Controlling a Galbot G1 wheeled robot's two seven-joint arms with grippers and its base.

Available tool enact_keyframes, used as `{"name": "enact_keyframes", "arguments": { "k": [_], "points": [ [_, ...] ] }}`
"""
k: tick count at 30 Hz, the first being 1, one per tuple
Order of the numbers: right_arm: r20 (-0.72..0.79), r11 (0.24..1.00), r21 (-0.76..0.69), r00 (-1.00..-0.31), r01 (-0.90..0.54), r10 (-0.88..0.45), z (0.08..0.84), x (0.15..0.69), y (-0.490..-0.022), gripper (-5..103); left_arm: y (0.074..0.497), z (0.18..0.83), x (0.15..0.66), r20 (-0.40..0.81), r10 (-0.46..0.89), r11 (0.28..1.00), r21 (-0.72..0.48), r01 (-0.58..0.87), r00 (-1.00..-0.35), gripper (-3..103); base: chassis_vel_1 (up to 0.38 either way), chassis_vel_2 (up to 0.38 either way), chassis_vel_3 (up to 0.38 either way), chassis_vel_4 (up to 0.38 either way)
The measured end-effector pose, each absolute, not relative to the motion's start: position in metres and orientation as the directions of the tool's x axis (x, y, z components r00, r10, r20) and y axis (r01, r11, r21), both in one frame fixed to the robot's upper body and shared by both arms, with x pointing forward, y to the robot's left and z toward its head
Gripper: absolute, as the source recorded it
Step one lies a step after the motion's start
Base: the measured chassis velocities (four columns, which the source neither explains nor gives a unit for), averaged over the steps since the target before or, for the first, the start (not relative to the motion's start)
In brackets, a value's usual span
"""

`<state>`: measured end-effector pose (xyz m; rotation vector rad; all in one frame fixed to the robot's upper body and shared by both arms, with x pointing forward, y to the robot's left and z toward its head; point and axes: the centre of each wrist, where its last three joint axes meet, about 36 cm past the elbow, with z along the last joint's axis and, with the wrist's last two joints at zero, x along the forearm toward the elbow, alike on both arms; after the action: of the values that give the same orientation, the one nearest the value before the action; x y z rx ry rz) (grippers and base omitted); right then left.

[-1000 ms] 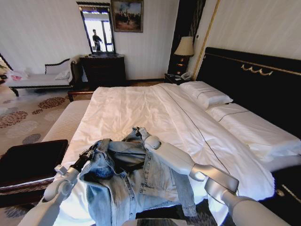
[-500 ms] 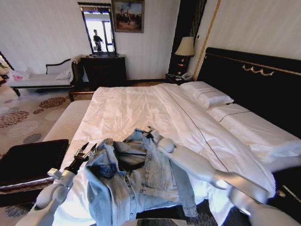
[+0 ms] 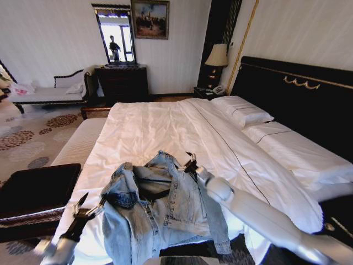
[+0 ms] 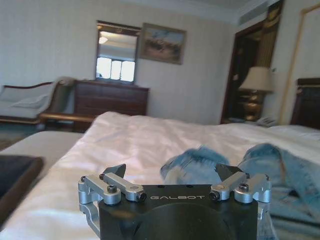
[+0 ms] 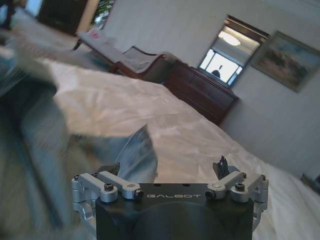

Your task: Pick up the clothes from the bed and hang them on the clothes hanger.

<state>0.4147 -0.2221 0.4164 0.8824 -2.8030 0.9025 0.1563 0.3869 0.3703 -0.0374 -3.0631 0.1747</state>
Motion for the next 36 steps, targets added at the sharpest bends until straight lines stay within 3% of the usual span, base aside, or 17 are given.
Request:
{"name": "enact_keyframes", "arguments": {
  "k": [6, 13, 22, 36],
  "points": [
    [0.224, 0.522, -0.624, -0.773, -0.582, -0.594, 0.404, 0.388, -0.246, 100, 0.372, 0.359, 0.121, 0.121, -0.047, 0.999, -0.005, -0.048, -0.992, 100, 0.000, 0.000, 0.000, 0.000],
    [0.223, 0.446, -0.618, -0.688, -0.648, -0.690, 0.389, 0.362, -0.243, 100, 0.356, 0.351, 0.089, 0.152, -0.085, 0.996, 0.047, -0.078, -0.985, 100, 0.000, 0.000, 0.000, 0.000],
    [0.285, 0.295, -0.652, -0.587, -0.698, -0.758, 0.350, 0.327, -0.224, 100, 0.331, 0.327, 0.055, 0.189, -0.110, 0.993, 0.065, -0.100, -0.976, 100, 0.000, 0.000, 0.000, 0.000],
    [0.270, 0.201, -0.729, -0.545, -0.654, -0.794, 0.313, 0.346, -0.187, 100, 0.319, 0.323, 0.052, 0.171, -0.142, 0.990, 0.049, -0.135, -0.975, 100, 0.000, 0.000, 0.000, 0.000]
  ]
}}
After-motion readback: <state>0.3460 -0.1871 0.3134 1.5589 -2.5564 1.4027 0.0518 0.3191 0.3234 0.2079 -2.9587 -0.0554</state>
